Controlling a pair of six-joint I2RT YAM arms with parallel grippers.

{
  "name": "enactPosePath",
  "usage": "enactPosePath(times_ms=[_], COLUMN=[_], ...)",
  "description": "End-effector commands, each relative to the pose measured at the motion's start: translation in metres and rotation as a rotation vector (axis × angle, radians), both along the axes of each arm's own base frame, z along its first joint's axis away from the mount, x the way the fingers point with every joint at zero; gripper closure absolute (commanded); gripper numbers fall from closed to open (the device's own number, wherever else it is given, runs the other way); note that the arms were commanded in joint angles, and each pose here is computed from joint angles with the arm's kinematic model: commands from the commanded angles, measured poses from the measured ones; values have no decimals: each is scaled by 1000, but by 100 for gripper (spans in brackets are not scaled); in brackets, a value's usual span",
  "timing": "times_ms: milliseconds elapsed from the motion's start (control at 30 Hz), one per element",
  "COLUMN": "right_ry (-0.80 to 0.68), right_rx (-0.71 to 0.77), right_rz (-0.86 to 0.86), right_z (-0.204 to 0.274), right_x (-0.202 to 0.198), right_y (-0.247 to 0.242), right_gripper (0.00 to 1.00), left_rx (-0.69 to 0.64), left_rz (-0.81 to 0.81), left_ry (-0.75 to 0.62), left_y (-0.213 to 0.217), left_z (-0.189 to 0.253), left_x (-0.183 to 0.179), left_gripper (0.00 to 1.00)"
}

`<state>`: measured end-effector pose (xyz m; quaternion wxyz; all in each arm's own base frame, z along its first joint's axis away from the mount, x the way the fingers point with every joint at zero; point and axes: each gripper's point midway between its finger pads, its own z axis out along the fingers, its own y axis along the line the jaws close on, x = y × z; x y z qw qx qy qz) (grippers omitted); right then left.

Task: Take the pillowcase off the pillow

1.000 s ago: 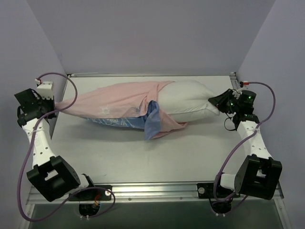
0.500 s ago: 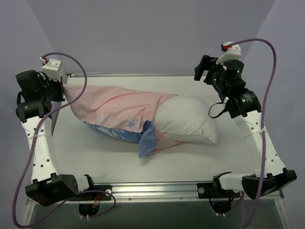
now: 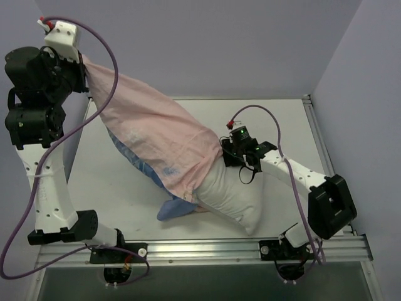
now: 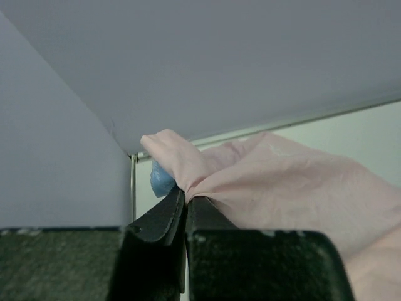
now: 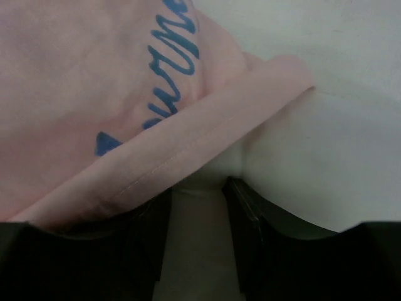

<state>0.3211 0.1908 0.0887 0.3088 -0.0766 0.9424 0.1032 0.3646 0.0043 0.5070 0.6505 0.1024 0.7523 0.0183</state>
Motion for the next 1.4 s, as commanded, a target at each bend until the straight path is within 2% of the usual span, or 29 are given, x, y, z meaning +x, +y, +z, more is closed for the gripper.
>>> enactPosePath(times_ms=[0, 100, 133, 167, 200, 233, 267, 300, 400, 533, 633, 800, 867, 900, 1033, 1100, 1167, 1233, 1267, 1367], right_ry=[-44, -48, -38, -20, -13, 0, -53, -63, -171, -169, -134, -155, -120, -112, -140, -69, -24, -17, -2, -13], right_rx=[70, 19, 13, 43, 88, 118, 186, 258, 368, 482, 481, 492, 450, 427, 478, 414, 358, 313, 292, 264], right_rz=[-19, -49, -47, -28, -9, -26, -14, 17, 72, 268, 284, 283, 283, 265, 283, 276, 265, 217, 140, -4], right_z=[29, 27, 24, 23, 25, 22, 39, 50, 89, 114, 108, 128, 111, 99, 77, 42, 13, -3, -15, -24], right_x=[-14, -11, -12, -14, -17, -19, -15, -17, -18, -49, -73, -93, -96, -92, -69, -62, -58, -46, -33, -5], right_y=[4, -16, -19, -15, -10, -15, -10, -2, 11, 47, 48, 38, 38, 38, 64, 71, 69, 56, 37, -5], right_gripper=[57, 57, 55, 53, 48, 38, 32, 23, 15, 8, 8, 6, 5, 0, 0, 1, 10, 74, 100, 100], left_rx=[-22, -37, -42, -49, -49, -53, -62, -65, -95, -100, -82, -63, -63, -62, -65, -75, -78, -79, -71, -39], left_rz=[90, 98, 100, 72, 64, 50, 44, 23, -32, -43, -23, -1, -1, 1, 13, 52, 76, 130, 156, 276], left_ry=[-206, -310, -371, -383, -410, -428, -444, -442, -405, -401, -409, -405, -405, -407, -415, -420, -430, -438, -455, -505], left_y=[4, 2, 2, -9, -11, -16, -18, -22, -34, -40, -37, -32, -32, -32, -30, -23, -19, -10, -4, 20], left_z=[72, 106, 126, 129, 138, 143, 148, 148, 138, 136, 138, 136, 136, 136, 138, 140, 142, 143, 147, 160], left_x=[-6, -9, -19, -15, -18, -21, -24, -24, -17, -12, -12, -8, -9, -9, -9, -9, -9, -8, -8, -14], left_gripper=[98, 98, 98, 98, 98, 98, 98, 98, 98, 98, 98, 98, 98, 98, 98, 98, 98, 98, 98, 98])
